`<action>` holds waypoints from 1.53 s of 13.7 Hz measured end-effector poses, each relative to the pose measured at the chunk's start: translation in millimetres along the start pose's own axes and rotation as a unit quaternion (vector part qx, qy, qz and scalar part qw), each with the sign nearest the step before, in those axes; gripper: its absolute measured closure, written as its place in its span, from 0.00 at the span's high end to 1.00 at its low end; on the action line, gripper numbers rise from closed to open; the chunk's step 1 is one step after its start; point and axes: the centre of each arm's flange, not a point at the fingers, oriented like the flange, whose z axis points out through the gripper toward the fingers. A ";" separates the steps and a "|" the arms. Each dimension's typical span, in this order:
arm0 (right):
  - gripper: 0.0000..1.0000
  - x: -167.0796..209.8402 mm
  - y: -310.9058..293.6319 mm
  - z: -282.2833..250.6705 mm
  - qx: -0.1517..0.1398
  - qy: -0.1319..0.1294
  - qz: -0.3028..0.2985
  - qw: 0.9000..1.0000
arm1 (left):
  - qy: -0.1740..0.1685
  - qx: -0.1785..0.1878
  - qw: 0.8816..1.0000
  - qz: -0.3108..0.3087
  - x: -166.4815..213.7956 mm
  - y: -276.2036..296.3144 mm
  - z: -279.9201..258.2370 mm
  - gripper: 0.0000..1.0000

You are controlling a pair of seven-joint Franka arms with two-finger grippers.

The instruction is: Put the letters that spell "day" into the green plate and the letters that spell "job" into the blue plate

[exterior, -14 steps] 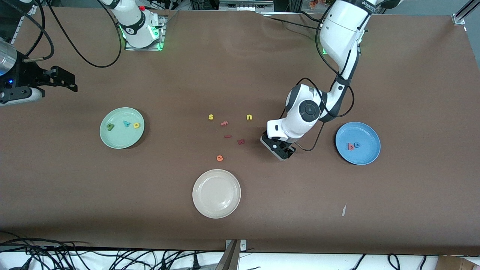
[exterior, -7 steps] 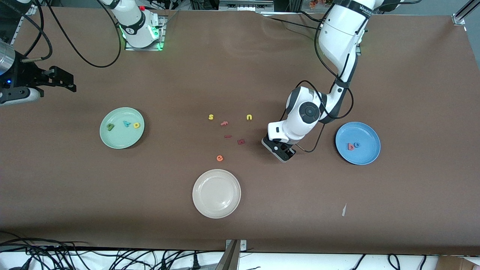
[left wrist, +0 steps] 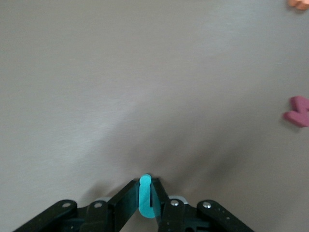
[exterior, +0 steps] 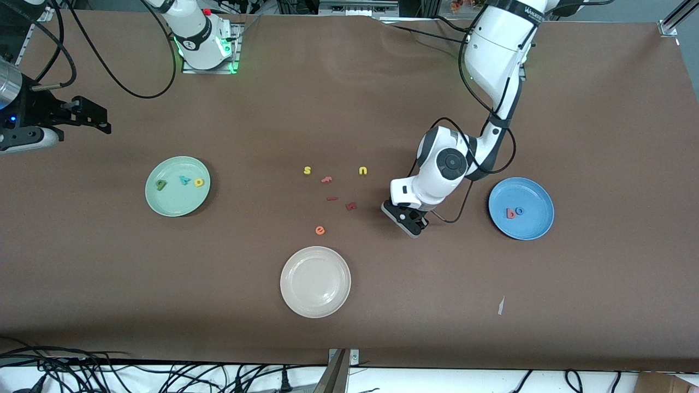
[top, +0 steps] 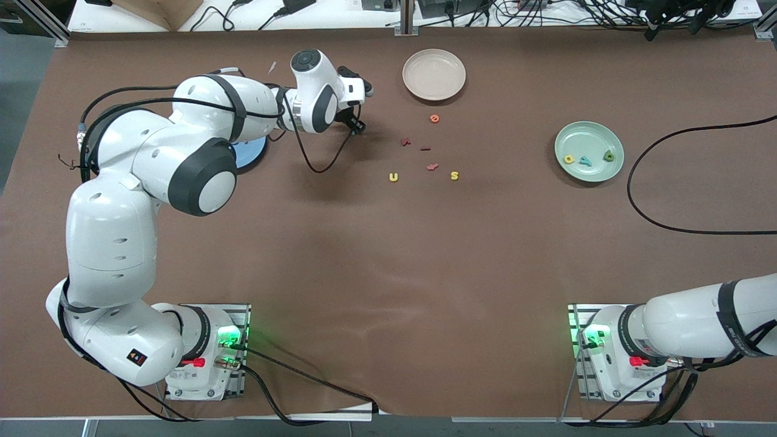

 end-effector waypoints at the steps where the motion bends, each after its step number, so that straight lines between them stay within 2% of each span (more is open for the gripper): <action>1: 1.00 0.0 0.0 0.0 0.000 0.000 0.000 1.000 | 0.000 0.003 1.000 -0.012 -2.6 -16.3 -5.6 0.19; 2: 1.00 0.0 0.0 0.0 0.000 0.000 0.000 1.000 | -0.004 0.001 1.000 -0.027 -7.0 -36.3 -16.1 0.19; 4: 1.00 0.1 -0.4 0.0 0.000 0.000 0.000 1.000 | -0.033 -0.021 0.998 -0.059 -25.6 -86.9 -49.5 0.19; 8: 1.00 0.1 -0.9 -0.1 0.000 0.000 -0.001 1.000 | -0.082 -0.079 0.991 -0.064 -90.2 -181.6 -129.6 0.19; 11: 1.00 0.2 -1.2 -0.1 0.000 0.000 -0.001 1.000 | -0.129 -0.064 0.988 -0.054 -140.7 -208.5 -156.8 0.19; 13: 1.00 0.2 -2.2 -0.2 0.000 0.000 -0.002 1.000 | -0.145 -0.064 0.986 -0.057 -161.4 -209.5 -154.9 0.22; 16: 1.00 0.2 -2.4 -0.2 0.000 0.000 -0.002 1.000 | -0.156 -0.072 0.983 -0.069 -179.7 -211.9 -145.5 0.49; 20: 1.00 0.2 -2.5 -0.3 0.000 0.000 -0.002 1.000 | -0.155 -0.072 0.983 -0.074 -186.0 -213.8 -146.9 0.91; 21: 1.00 0.2 -2.5 -0.3 0.000 0.000 -0.002 1.000 | -0.151 -0.068 0.983 -0.074 -187.9 -212.9 -150.8 0.99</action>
